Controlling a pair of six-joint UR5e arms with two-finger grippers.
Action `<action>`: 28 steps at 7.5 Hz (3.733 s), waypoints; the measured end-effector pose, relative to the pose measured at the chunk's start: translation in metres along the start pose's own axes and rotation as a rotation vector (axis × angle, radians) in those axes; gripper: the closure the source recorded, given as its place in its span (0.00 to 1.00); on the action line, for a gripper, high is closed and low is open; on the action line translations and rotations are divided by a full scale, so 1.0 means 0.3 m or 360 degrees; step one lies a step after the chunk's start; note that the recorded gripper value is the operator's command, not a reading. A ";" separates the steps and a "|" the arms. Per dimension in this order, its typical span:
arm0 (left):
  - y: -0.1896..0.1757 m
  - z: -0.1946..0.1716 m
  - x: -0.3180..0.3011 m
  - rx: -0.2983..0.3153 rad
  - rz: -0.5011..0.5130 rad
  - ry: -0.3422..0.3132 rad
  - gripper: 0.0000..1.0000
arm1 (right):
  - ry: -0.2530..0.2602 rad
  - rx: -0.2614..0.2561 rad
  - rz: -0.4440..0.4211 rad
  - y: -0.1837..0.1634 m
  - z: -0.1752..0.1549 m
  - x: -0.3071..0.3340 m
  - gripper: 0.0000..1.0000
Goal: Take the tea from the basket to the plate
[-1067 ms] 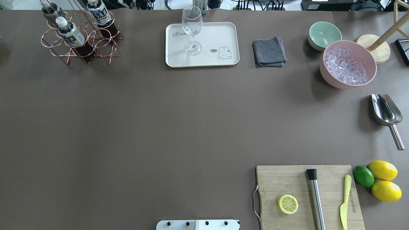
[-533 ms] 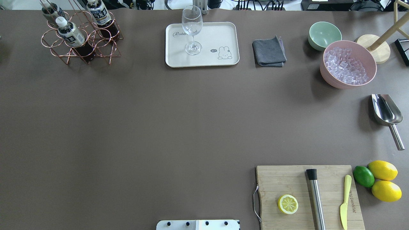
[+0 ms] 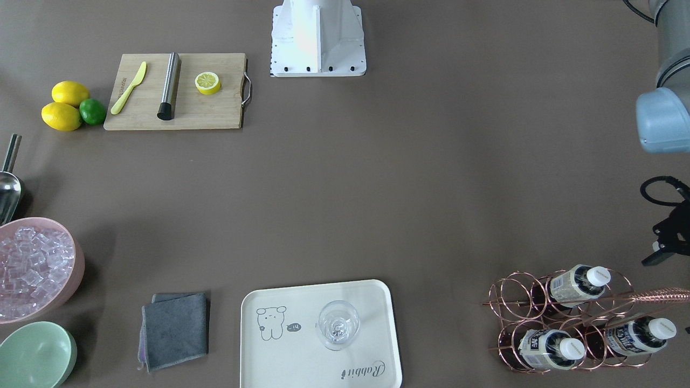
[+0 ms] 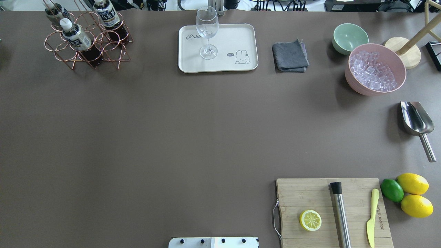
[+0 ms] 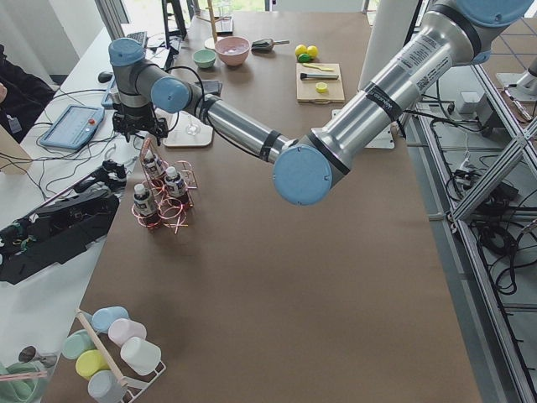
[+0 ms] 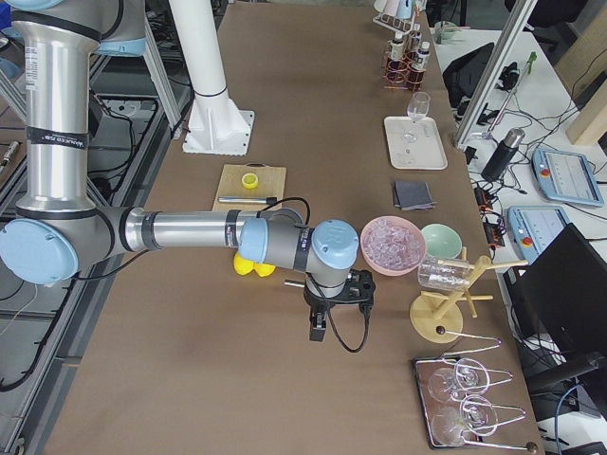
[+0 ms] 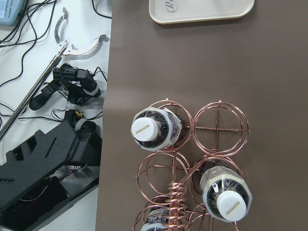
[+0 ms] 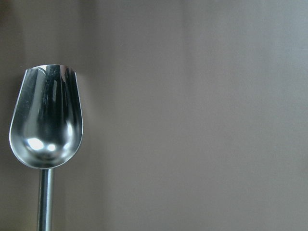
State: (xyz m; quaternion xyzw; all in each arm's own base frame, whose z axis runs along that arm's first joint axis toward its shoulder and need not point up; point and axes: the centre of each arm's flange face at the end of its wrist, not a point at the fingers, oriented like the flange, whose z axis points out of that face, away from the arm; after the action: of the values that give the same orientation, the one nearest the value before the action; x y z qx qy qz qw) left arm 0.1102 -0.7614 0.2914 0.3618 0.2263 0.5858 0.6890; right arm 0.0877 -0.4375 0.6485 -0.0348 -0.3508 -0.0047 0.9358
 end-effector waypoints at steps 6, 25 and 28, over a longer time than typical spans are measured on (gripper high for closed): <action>0.031 0.073 -0.009 -0.0012 -0.0007 0.0027 1.00 | -0.0003 0.0004 -0.0004 -0.002 -0.004 -0.004 0.00; -0.291 -0.364 0.917 0.0113 -0.0666 0.0113 1.00 | -0.0054 0.0135 0.0003 -0.106 -0.065 -0.219 0.00; -0.658 -0.308 1.083 0.0194 -0.0362 0.0115 1.00 | -0.0091 0.0159 0.0064 -0.185 -0.107 -0.444 0.00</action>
State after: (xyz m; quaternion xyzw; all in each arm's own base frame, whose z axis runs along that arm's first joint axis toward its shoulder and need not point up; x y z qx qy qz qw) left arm 0.2378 -0.4347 0.1183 0.3535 0.3258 0.5017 0.7191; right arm 0.0064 -0.4971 0.5403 0.0048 -0.3766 0.0327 0.9258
